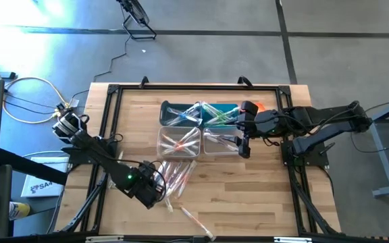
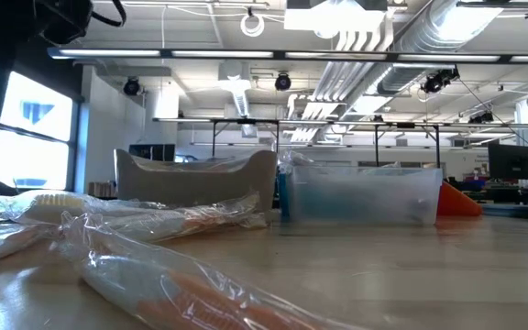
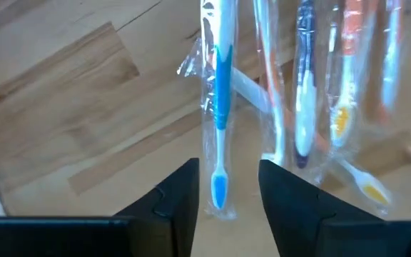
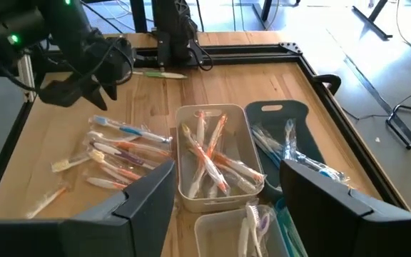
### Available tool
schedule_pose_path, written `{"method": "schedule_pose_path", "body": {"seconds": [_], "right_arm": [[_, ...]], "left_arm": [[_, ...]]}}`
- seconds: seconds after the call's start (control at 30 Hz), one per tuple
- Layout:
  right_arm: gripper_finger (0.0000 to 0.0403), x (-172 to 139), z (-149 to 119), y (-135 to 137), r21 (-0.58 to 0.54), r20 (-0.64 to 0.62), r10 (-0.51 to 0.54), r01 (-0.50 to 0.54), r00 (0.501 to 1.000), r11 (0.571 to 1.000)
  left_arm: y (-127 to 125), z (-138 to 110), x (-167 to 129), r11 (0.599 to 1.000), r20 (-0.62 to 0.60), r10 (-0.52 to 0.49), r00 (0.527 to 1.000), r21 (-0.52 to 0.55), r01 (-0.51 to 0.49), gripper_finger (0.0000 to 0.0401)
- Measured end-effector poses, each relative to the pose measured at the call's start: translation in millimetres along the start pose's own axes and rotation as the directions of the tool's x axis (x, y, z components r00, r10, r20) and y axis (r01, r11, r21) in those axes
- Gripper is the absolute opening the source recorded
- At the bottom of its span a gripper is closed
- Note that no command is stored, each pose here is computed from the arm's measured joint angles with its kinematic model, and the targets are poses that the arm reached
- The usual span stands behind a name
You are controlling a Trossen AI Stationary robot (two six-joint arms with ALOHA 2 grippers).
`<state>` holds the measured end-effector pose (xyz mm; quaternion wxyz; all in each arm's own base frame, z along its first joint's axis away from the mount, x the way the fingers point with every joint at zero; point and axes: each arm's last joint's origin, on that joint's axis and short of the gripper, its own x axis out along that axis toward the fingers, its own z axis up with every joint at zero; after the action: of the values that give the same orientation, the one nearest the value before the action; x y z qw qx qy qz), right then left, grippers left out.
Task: Pick & Place Toothbrushes
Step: Put the blue toothbrush into the dark blue bin
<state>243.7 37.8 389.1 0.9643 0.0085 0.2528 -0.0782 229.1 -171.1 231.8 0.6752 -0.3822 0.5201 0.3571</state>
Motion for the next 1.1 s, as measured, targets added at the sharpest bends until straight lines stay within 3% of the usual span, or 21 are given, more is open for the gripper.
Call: {"method": "schedule_pose_path", "body": {"seconds": [0.43,0.83,1.1], "right_arm": [[0.0243,0,0,0,-0.003,-0.001,0.0,0.0,1.0,1.0],[0.0243,0,0,0,-0.003,-0.001,0.0,0.0,1.0,1.0],[0.0243,0,0,0,-0.003,-0.001,0.0,0.0,1.0,1.0]], "left_arm": [[-8,-6,22,0.998,0.008,0.054,0.998,0.011,-0.054,0.0142],[3,-13,65,0.998,-0.039,-0.058,0.998,-0.017,0.057,0.0142],[9,-13,71,1.0,-0.032,-0.028,0.999,-0.011,0.028,0.0142]]}}
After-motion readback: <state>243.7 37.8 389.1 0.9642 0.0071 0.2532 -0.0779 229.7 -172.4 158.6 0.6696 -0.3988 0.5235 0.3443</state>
